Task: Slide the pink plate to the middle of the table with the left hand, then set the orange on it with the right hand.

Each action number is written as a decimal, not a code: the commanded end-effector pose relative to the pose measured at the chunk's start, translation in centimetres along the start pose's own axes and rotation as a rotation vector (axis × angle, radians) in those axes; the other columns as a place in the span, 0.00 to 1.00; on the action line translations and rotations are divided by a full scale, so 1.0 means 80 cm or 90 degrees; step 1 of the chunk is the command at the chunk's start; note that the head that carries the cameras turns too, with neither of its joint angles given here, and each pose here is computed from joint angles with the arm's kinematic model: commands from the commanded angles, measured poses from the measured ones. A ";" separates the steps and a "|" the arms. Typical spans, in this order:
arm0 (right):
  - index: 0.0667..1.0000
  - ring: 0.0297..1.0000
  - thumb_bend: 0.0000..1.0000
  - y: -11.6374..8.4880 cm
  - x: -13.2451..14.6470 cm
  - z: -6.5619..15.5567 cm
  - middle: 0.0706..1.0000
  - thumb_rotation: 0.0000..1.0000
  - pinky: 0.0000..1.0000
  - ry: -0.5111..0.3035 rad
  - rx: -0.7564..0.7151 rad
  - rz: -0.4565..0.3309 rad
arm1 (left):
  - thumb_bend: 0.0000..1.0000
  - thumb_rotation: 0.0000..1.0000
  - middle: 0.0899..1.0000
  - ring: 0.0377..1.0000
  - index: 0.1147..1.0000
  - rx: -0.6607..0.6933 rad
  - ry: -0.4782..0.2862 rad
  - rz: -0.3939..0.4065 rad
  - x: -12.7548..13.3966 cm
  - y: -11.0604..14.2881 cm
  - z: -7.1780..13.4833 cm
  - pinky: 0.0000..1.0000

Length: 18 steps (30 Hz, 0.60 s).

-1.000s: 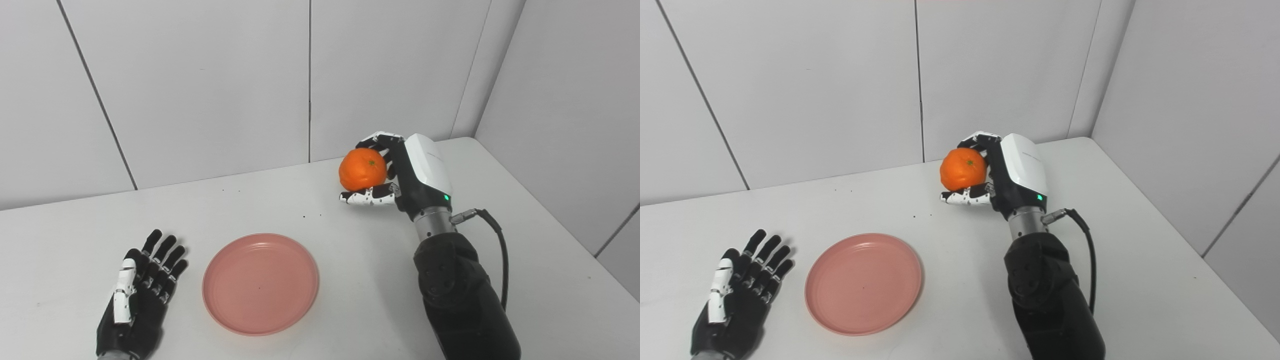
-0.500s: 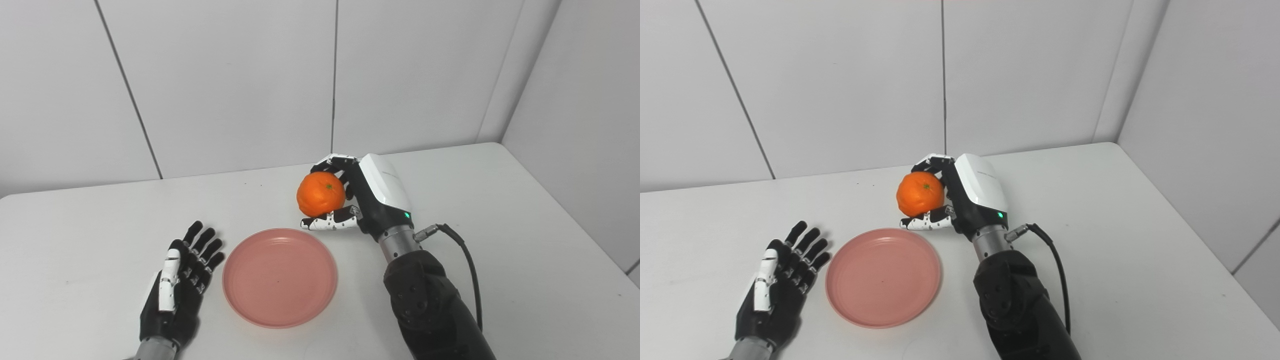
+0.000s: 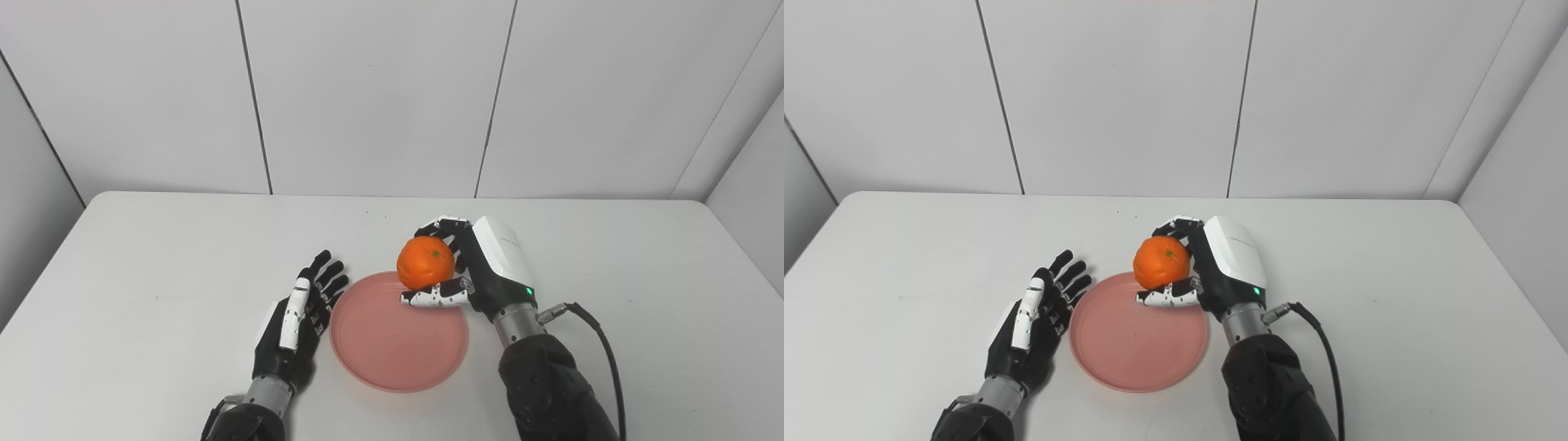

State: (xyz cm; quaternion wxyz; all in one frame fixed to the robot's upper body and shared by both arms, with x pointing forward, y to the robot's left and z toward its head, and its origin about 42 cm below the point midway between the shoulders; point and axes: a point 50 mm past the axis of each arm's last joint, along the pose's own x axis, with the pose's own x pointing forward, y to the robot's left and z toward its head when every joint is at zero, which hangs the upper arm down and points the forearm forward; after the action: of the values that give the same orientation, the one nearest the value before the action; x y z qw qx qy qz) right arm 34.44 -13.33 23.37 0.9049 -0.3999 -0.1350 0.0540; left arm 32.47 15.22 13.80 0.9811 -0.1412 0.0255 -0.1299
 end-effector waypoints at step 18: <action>0.49 0.36 0.52 0.038 0.008 0.002 0.39 0.00 0.28 -0.040 -0.005 0.052 | 0.41 1.00 0.90 0.91 0.90 -0.002 0.023 0.022 0.001 -0.013 -0.014 0.90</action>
State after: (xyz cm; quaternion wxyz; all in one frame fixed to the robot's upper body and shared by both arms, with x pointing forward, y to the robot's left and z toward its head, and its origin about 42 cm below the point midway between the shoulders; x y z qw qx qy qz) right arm 34.81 -11.84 19.83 0.8985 -0.4137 -0.1012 0.1067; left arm 32.42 14.45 13.78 0.9830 -0.1369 0.0258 -0.1195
